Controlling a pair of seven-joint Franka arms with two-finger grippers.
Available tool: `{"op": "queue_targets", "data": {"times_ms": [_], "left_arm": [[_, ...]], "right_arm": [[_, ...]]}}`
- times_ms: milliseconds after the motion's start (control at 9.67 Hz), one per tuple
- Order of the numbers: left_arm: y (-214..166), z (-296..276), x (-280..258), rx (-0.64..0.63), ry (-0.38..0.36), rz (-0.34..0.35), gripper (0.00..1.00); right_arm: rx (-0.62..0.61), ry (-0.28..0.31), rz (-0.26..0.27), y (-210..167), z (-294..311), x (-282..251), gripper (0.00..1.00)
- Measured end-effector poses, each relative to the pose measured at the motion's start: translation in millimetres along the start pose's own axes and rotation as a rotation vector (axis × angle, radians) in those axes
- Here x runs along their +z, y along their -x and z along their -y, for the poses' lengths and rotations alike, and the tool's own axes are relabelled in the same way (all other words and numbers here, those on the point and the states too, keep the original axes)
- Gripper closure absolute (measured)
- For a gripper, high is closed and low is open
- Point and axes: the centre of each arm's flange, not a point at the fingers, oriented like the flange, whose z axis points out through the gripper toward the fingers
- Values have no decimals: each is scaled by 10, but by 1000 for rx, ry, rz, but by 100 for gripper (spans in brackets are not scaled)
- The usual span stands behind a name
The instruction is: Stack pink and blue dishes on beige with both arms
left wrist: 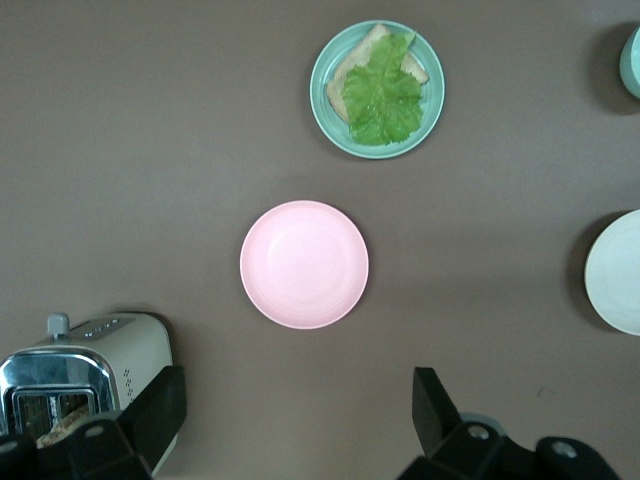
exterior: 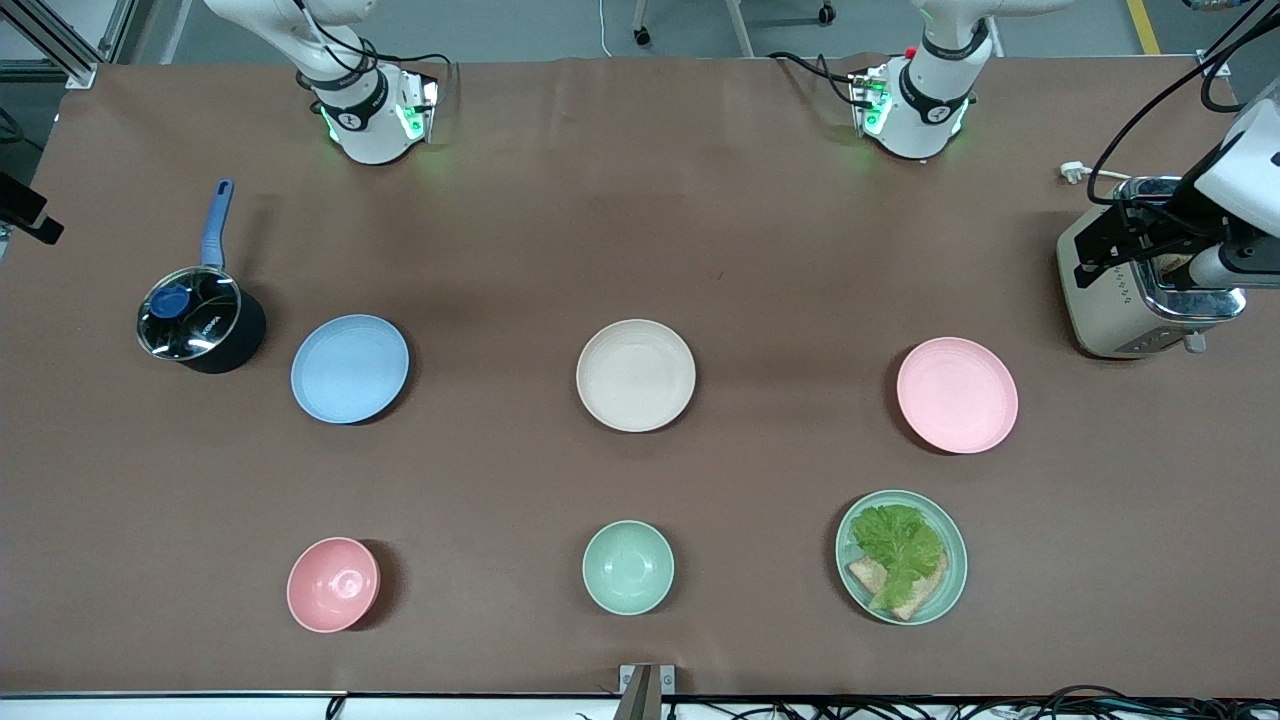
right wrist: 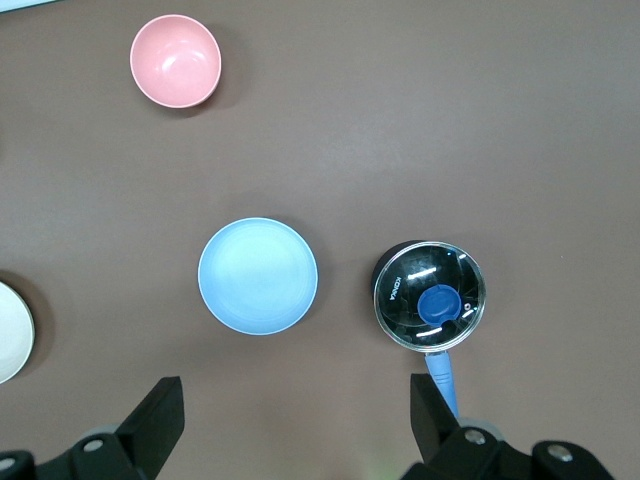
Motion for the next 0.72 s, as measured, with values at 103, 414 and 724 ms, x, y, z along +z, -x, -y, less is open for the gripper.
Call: {"op": "queue_targets", "data": {"times_ms": [103,414,724], "left_arm": [[5,14,-6,-2,0,4,0],[-95,246,219,-41,-7,48,0],[-500,748,1371,-95,-36,108,0]], "right_arm": [[0,0,0,0,0,0,0],[0,0,1,-2,-1,6,0],[-40,-17,71,-41,-4,342,0]]}}
